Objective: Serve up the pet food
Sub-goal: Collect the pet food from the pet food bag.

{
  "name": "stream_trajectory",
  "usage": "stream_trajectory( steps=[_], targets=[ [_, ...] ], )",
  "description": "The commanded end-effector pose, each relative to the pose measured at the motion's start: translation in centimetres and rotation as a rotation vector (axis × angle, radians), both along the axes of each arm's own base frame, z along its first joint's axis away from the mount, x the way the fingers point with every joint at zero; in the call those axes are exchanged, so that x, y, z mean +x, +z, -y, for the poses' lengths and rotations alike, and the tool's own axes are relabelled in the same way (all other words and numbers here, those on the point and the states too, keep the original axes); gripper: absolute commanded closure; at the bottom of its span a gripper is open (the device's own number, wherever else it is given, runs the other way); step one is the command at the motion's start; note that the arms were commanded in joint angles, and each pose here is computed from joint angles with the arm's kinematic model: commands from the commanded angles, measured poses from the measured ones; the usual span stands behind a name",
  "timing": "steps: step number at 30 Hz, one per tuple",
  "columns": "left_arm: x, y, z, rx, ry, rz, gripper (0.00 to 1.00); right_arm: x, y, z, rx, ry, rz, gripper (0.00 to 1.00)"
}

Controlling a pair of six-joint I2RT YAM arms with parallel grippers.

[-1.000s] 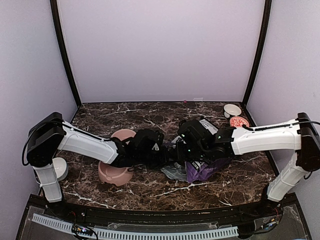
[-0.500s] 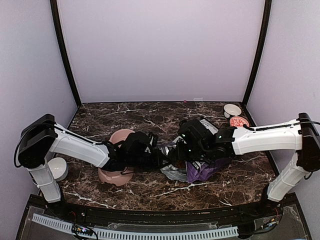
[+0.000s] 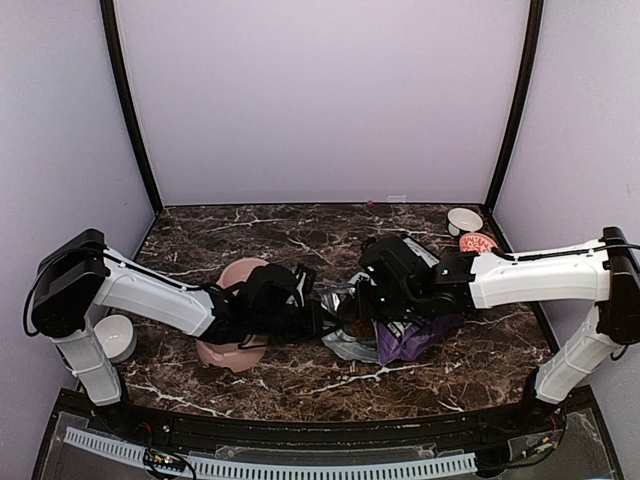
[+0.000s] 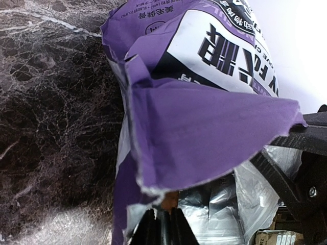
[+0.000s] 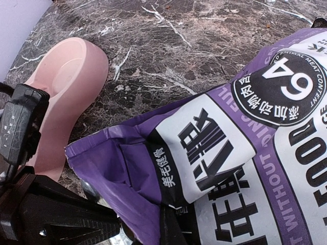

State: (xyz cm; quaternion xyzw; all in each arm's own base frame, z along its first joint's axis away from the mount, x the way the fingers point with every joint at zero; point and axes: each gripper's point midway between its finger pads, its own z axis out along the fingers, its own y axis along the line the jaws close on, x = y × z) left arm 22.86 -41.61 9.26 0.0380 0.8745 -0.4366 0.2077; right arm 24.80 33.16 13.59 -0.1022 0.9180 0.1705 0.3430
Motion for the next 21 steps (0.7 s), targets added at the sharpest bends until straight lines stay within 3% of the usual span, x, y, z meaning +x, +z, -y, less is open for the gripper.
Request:
stream_trajectory(
  steps=[1,9,21],
  targets=[
    [-0.6,-0.5,-1.9,0.073,-0.014,0.007,1.00,0.6,1.9,1.2,0.007,-0.054,0.053,1.00],
    [-0.4,-0.6,-2.4,0.127,-0.023,0.034,1.00,0.6,2.1,1.2,0.008,-0.056,0.058,1.00],
    [-0.9,1.5,-1.7,0.056,-0.069,0.067,1.00,0.9,2.5,1.0,0.010,-0.054,0.069,1.00]
  ],
)
